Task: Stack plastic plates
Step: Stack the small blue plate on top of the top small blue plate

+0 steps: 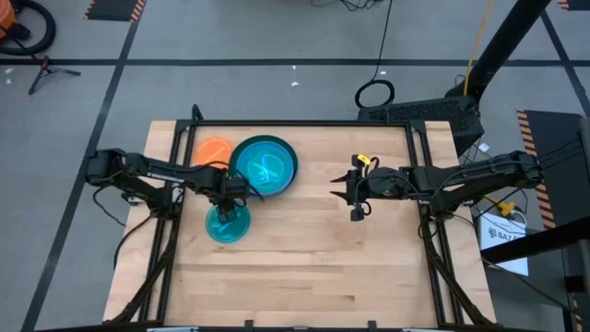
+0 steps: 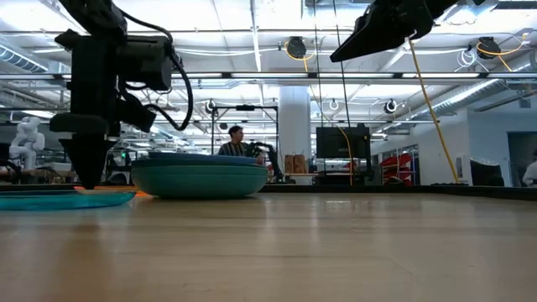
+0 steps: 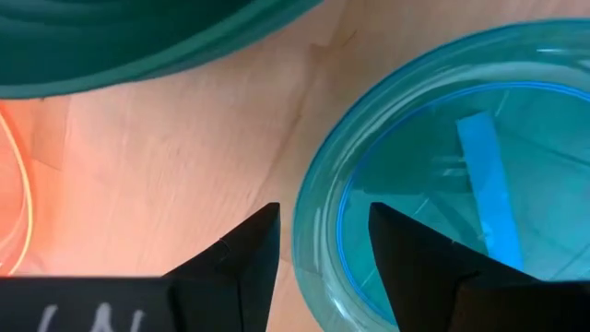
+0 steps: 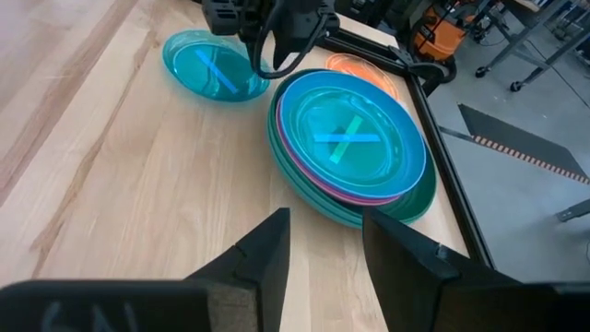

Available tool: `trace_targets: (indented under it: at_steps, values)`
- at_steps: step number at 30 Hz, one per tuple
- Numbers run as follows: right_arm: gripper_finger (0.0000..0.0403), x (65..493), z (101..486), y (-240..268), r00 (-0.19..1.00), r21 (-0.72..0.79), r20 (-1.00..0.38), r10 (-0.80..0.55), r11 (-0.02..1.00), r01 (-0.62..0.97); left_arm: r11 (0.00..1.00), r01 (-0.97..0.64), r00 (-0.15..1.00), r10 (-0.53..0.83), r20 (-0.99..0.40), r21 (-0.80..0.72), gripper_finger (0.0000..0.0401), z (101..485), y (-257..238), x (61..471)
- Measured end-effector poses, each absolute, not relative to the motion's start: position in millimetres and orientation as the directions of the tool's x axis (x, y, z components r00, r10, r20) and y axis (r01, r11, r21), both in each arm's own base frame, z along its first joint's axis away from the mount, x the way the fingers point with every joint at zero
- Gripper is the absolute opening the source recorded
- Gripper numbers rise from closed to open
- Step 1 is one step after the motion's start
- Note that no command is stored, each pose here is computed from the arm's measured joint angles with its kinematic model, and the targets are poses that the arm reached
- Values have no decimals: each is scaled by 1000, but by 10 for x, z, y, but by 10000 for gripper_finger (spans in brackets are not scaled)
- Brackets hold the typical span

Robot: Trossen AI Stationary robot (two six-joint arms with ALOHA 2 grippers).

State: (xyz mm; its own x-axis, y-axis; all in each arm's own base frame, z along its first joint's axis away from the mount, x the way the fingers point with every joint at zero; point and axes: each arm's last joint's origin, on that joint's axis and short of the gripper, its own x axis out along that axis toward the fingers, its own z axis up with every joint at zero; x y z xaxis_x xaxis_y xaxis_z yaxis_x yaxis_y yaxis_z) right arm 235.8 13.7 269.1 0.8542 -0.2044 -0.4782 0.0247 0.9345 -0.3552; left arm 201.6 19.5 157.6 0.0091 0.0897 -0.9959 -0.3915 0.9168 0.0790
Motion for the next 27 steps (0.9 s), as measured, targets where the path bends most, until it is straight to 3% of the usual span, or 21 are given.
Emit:
trace_targets:
  at_steps: [10,17,27]
  values:
    - [132,2356,2688,136,852,-355,-482,-205,934,23,926,-370,25,88,-996,73,175,1508,200,2085]
    - [132,2355,2686,136,851,-356,-484,-205,934,23,937,-346,86,-20,-996,-49,175,1509,122,2143]
    - [132,2355,2686,136,851,-356,-484,-205,934,23,985,-168,96,-21,-995,-37,175,1510,-149,2153]
